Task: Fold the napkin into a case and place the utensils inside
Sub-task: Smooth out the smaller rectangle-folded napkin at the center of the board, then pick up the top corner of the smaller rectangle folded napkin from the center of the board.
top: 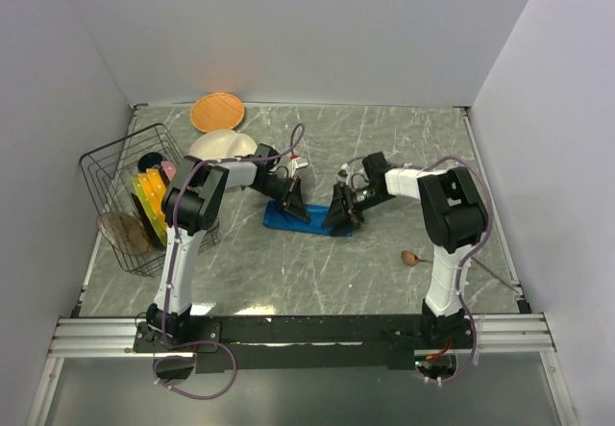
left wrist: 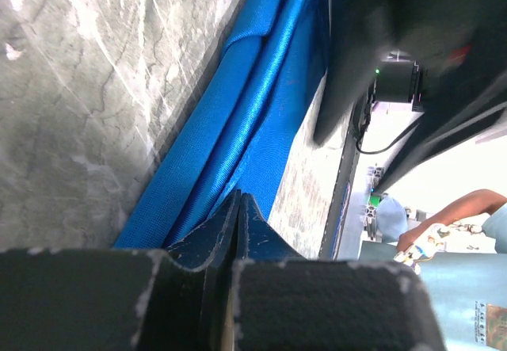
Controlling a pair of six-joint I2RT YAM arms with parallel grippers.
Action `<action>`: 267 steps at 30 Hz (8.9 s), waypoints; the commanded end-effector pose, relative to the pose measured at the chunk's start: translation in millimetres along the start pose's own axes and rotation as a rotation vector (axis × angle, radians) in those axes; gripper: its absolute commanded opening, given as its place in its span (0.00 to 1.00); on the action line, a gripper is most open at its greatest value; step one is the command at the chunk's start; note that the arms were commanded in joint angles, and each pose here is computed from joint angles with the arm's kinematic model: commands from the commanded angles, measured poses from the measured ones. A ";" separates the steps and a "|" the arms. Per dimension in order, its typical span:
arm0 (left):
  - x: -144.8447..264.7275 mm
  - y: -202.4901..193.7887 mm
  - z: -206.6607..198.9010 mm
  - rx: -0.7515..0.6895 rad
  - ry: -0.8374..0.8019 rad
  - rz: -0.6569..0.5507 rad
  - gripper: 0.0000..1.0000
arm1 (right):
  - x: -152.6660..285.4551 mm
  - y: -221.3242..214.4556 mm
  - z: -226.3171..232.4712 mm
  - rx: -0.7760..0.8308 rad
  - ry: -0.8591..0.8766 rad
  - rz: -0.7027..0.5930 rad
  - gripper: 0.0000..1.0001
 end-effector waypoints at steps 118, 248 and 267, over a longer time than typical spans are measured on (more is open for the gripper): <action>-49.3 2.7 -78.6 -1.248 0.000 -0.014 0.62 | 47.7 5.3 30.5 0.103 -0.042 -0.007 0.69; -64.3 -23.0 -84.6 -0.585 0.172 0.080 0.01 | 31.5 7.6 -34.6 0.122 -0.457 0.047 0.25; -50.5 -27.5 -67.2 -0.362 0.180 0.112 0.01 | 32.4 6.3 -33.8 0.227 -0.500 0.037 0.24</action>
Point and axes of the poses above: each gripper's point midway between its finger pads, its own x axis back along the fingers, its own z axis along the line the jaws close on, y = z × x, the point moved 3 cm from there along x, back along the fingers, and after that the axes turned 1 degree about -x, right-handed, at the moved point
